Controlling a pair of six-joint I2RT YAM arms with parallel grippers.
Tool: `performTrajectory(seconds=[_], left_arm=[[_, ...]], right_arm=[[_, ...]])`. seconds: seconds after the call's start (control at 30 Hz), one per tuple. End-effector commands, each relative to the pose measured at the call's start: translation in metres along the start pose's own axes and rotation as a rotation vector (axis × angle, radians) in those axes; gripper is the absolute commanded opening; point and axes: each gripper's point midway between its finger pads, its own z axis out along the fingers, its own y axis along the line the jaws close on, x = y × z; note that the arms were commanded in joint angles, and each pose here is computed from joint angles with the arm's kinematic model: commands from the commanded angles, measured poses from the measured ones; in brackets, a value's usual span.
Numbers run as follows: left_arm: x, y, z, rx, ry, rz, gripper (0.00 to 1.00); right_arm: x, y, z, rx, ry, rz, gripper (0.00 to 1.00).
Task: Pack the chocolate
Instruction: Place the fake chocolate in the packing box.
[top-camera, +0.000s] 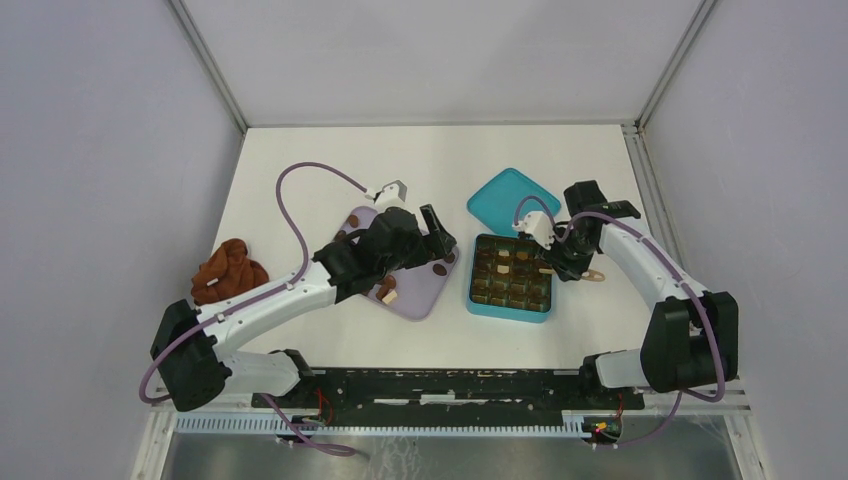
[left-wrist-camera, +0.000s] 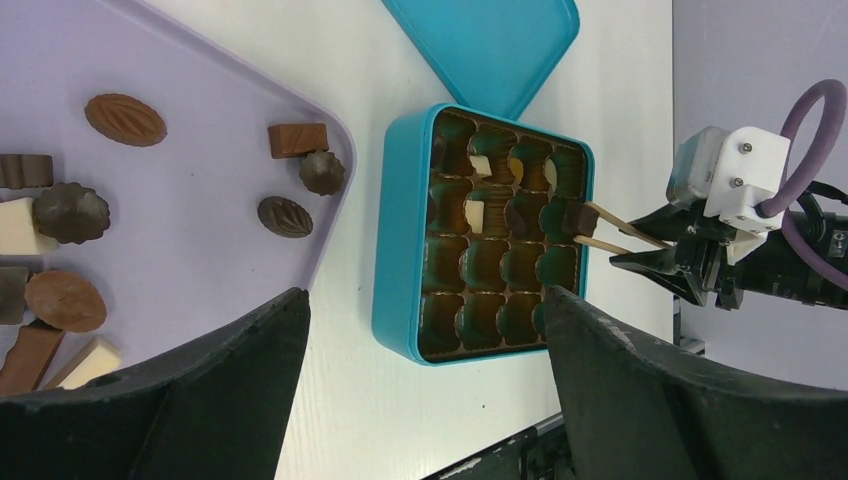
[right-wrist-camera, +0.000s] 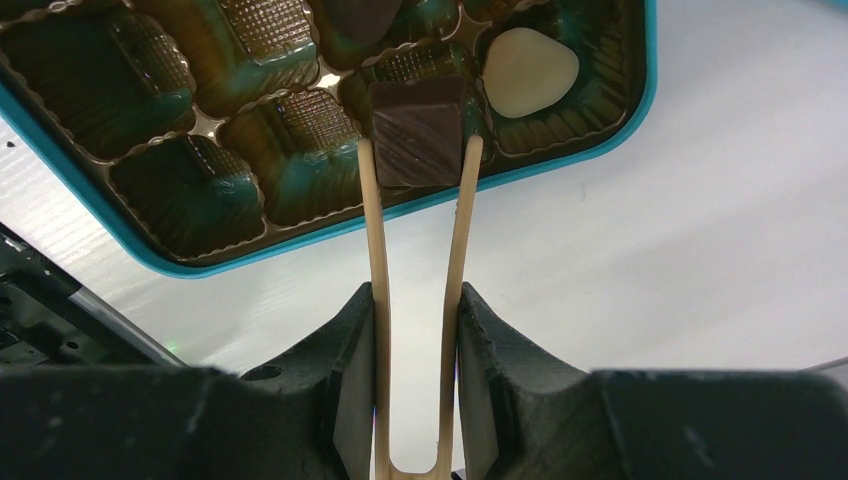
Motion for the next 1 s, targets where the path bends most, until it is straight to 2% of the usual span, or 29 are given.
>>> performTrajectory(seconds=[0.0,0.33,0.57,0.83,0.97], left_arm=[[-0.014,-0.015,-0.003,0.038,-0.036,0.035,0.91],[-0.015,-0.017,-0.002,0.039,-0.035,0.044,0.91],[-0.017,-0.016,-0.006,0.037,-0.042,0.043,0.91],[-0.02,-0.016,-0.01,0.04,-0.052,0.041,0.91],[-0.025,-0.019,-0.016,0.05,-0.062,0.038,0.91]], right_arm=[[0.003,-0.006,0.002,0.042,0.028,-0.001,0.27],[0.004,-0.003,0.004,0.042,0.051,-0.012,0.4],[0.004,-0.001,0.004,0.036,0.049,-0.011,0.44],[0.002,-0.002,0.001,0.043,0.042,-0.013,0.44],[-0.018,-0.004,-0.013,0.045,-0.037,-0.024,0.39]])
